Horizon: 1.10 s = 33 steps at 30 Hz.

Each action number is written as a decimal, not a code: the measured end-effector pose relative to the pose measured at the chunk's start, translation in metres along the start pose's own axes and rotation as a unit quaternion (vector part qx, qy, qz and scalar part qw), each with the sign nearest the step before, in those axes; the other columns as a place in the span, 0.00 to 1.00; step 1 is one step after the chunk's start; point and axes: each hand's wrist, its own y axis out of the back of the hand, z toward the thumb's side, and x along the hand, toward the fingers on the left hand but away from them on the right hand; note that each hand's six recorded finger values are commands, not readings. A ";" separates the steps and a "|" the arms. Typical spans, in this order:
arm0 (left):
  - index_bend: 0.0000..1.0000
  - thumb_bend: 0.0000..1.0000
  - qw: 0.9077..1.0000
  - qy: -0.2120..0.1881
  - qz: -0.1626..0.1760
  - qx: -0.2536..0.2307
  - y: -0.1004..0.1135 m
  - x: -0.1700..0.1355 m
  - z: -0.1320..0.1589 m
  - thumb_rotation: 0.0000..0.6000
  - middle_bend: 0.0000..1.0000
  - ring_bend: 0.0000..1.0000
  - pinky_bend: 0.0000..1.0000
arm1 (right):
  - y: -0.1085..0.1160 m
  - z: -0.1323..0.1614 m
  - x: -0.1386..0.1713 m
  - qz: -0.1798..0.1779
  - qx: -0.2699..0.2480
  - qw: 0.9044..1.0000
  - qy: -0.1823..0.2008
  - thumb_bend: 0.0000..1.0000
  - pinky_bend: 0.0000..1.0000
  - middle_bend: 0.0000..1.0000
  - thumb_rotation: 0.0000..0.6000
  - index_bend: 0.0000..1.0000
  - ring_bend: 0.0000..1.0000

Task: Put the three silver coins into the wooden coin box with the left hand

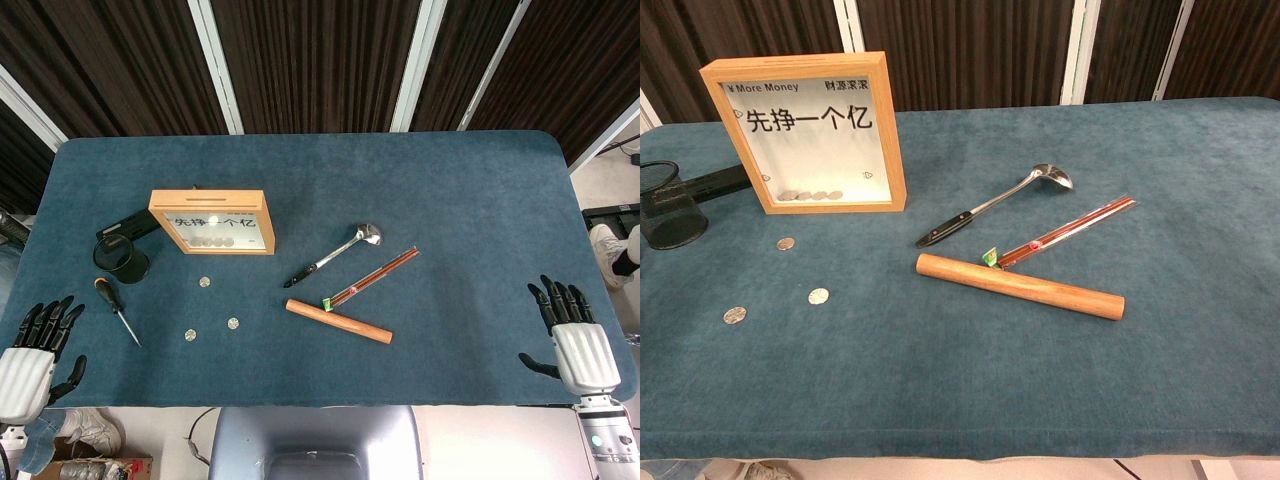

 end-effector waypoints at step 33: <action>0.44 0.43 0.990 -0.095 -0.077 -0.064 -0.138 0.033 0.126 1.00 1.00 1.00 1.00 | 0.008 -0.011 0.006 -0.004 -0.008 1.000 -0.011 0.14 0.00 0.00 1.00 0.00 0.00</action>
